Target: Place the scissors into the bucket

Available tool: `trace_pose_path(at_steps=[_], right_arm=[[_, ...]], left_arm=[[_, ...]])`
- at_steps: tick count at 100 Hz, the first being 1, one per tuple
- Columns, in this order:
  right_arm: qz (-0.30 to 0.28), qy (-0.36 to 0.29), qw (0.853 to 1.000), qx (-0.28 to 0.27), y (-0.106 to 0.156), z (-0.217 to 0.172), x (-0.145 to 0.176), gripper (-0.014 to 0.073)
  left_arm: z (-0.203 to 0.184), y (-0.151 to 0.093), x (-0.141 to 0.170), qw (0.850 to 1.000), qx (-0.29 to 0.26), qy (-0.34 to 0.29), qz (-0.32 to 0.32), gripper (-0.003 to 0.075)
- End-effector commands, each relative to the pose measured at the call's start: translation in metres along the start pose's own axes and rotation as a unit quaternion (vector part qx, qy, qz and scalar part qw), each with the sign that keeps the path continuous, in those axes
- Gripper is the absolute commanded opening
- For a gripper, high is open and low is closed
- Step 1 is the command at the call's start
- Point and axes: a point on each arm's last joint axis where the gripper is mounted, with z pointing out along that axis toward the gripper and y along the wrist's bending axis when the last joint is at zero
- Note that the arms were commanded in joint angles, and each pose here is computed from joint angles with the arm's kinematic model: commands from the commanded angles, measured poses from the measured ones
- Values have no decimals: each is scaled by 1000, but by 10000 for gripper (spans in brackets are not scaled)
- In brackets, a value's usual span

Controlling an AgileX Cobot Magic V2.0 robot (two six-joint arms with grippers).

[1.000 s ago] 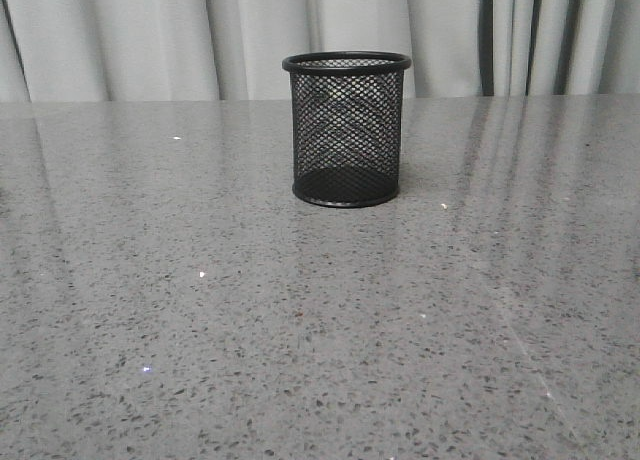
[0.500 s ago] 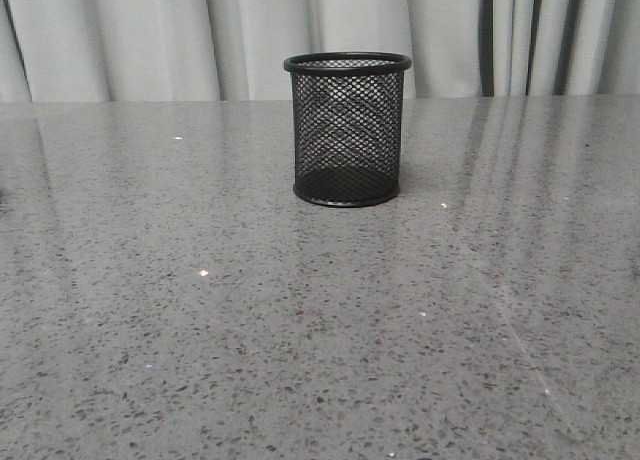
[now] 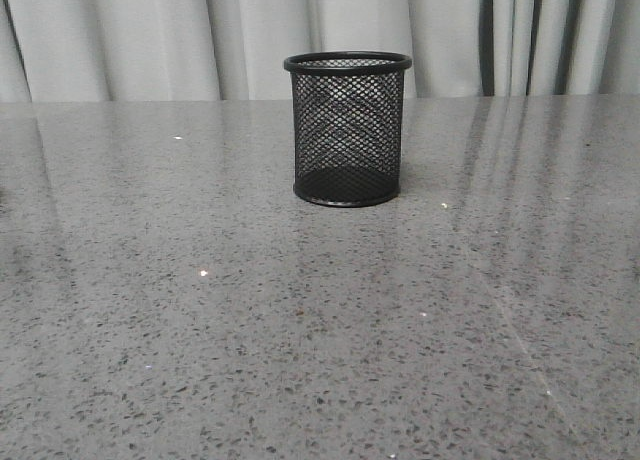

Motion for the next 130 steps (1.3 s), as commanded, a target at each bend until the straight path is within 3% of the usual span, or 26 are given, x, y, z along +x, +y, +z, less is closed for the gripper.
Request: trace_pose_path(at_steps=[1, 15, 32, 39, 57, 81, 90, 108, 130], right_arm=[[-10, -36, 999, 10, -3, -1, -17, -45], [-5, -35, 999, 6, -2, 0, -19, 13], [-2, -34, 999, -3, 0, 0, -19, 309], [0, -32, 999, -5, 0, 0, -18, 370], [0, -33, 999, -5, 0, 0, -18, 374], [-1, -32, 999, -5, 0, 0, -18, 374], [-1, -29, 1000, -6, 0, 0, -18, 374], [-8, -31, 999, -19, 5, 0, -18, 374], [-19, -31, 999, -35, 10, 0, -18, 374]], left_arm=[[2, 7, -21, 999, -4, -7, 47, -19], [13, 14, -39, 993, 9, 33, 114, -19], [28, 21, -59, 974, 33, 70, 212, -18], [37, 21, -63, 962, 54, 99, 250, -18], [70, 22, -64, 932, 98, 173, 302, 20], [109, 38, -52, 919, 127, 252, 276, 270], [113, 41, -48, 913, 147, 252, 286, 344], [120, 45, -44, 903, 186, 226, 314, 356], [141, 47, -35, 891, 217, 247, 314, 356]])
